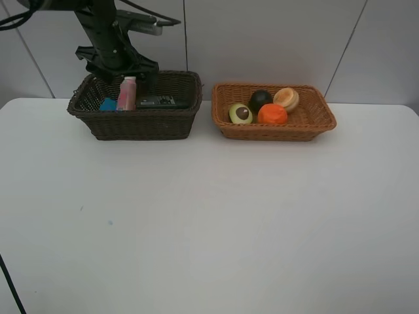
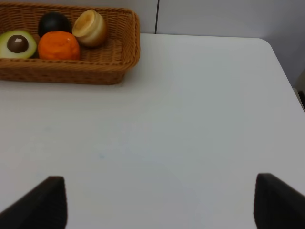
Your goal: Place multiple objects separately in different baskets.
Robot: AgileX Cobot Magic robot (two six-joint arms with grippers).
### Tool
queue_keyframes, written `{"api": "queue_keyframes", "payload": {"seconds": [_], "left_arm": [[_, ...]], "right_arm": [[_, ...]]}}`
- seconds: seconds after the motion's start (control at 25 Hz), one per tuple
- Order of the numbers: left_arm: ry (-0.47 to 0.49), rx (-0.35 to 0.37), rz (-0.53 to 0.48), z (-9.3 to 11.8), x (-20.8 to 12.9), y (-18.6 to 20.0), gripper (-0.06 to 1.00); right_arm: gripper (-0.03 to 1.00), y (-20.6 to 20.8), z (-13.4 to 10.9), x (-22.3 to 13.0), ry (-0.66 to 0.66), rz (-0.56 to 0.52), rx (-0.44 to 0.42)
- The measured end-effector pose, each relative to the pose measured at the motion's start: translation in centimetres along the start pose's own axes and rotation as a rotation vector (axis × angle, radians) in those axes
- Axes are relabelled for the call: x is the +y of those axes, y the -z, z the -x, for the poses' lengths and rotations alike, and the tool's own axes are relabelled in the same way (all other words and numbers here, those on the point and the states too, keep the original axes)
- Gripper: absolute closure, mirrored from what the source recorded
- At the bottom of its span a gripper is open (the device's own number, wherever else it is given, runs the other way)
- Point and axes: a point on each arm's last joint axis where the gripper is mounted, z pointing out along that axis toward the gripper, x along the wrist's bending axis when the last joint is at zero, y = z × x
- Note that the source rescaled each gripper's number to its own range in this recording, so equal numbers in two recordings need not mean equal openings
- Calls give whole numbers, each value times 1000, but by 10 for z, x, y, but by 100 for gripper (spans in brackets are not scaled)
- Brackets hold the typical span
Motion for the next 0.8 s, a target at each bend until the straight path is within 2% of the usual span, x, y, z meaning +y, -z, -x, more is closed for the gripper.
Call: {"api": "queue_keyframes", "payload": {"seconds": [0.36,0.48,0.6,0.8], "left_arm": [[1,3,-22,0,-2,1,-6],[4,10,-40,-3,-3,13,-6],[6,26,-13,-9,1,46,-6],[-5,74,75,-26,1,131,-6]], "right_arm": [[-2,0,0,0,0,0,0],[-2,0,0,0,0,0,0],[-2,0,0,0,0,0,0],[-2,0,0,0,0,0,0]]}}
